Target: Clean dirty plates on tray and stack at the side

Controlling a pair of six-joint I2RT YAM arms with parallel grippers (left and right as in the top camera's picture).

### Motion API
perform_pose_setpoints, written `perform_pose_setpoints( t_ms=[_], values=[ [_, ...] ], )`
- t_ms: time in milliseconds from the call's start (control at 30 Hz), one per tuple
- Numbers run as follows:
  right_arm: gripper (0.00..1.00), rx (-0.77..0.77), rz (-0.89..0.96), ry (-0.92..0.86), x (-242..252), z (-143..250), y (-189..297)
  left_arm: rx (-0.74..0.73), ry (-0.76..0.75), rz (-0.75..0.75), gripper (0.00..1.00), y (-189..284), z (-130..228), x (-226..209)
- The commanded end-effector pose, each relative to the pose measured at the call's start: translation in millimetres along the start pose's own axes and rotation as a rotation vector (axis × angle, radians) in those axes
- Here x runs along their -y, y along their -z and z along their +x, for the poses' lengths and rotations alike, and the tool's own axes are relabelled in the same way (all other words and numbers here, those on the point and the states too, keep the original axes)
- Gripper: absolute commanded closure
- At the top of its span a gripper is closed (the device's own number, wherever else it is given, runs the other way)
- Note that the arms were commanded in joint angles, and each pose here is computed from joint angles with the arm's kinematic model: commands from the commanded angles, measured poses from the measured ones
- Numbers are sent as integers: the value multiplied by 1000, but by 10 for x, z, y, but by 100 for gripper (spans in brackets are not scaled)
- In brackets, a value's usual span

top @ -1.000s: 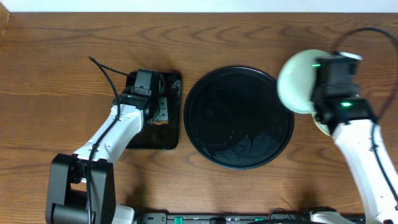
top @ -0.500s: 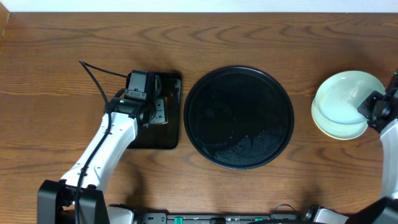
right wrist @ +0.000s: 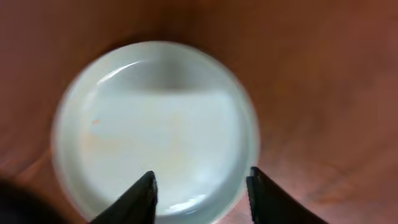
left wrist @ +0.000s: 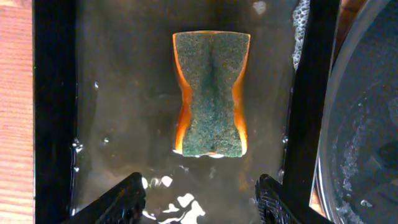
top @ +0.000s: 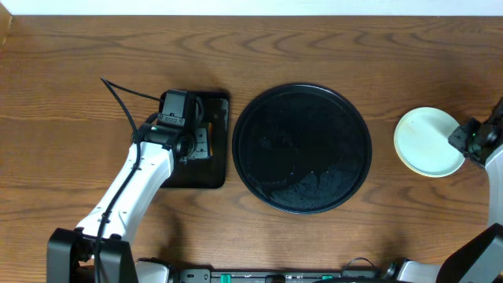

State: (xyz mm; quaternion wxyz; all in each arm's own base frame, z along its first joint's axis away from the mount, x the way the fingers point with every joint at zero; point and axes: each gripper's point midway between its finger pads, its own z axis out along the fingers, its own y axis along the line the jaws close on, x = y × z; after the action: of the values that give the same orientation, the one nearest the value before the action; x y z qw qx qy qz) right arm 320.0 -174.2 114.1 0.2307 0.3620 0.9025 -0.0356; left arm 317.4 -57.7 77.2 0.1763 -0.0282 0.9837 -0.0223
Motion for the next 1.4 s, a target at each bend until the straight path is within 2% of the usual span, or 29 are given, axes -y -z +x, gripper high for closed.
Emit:
perform_pose_setpoints(
  t_ms=[0,100,200,267,533,667,867,1033,1067,1133,1367],
  values=[
    [48,-51,-264,108,-477,101,56,41,4,3,40,130,-43,-17],
    [36,-79,-434,252,-878,261,164,74,28,6,34,196,-100,-34],
    [20,-133,-455,380,-1096,514,216,70,107,-4,30,211,-96,-124],
    [1,-169,-436,451,-1169,672,237,39,171,-20,28,206,-28,-211],
    [1,-317,-297,622,-1207,1237,366,-208,232,-100,25,289,587,-444],
    [1,-323,-306,680,-1246,1404,533,-258,221,-112,24,394,765,-466],
    [1,-139,-366,699,-1297,1488,804,-101,189,-55,24,601,830,-386],
    [1,70,-421,728,-1183,1566,1119,139,139,42,24,852,812,-248],
    [1,100,-435,727,-1151,1583,1181,178,134,58,14,905,813,-236],
    [1,152,-458,719,-1086,1600,1300,246,134,80,14,1029,810,-237],
    [1,296,-531,691,-995,1573,1656,385,138,126,13,1306,777,-239]
  ],
)
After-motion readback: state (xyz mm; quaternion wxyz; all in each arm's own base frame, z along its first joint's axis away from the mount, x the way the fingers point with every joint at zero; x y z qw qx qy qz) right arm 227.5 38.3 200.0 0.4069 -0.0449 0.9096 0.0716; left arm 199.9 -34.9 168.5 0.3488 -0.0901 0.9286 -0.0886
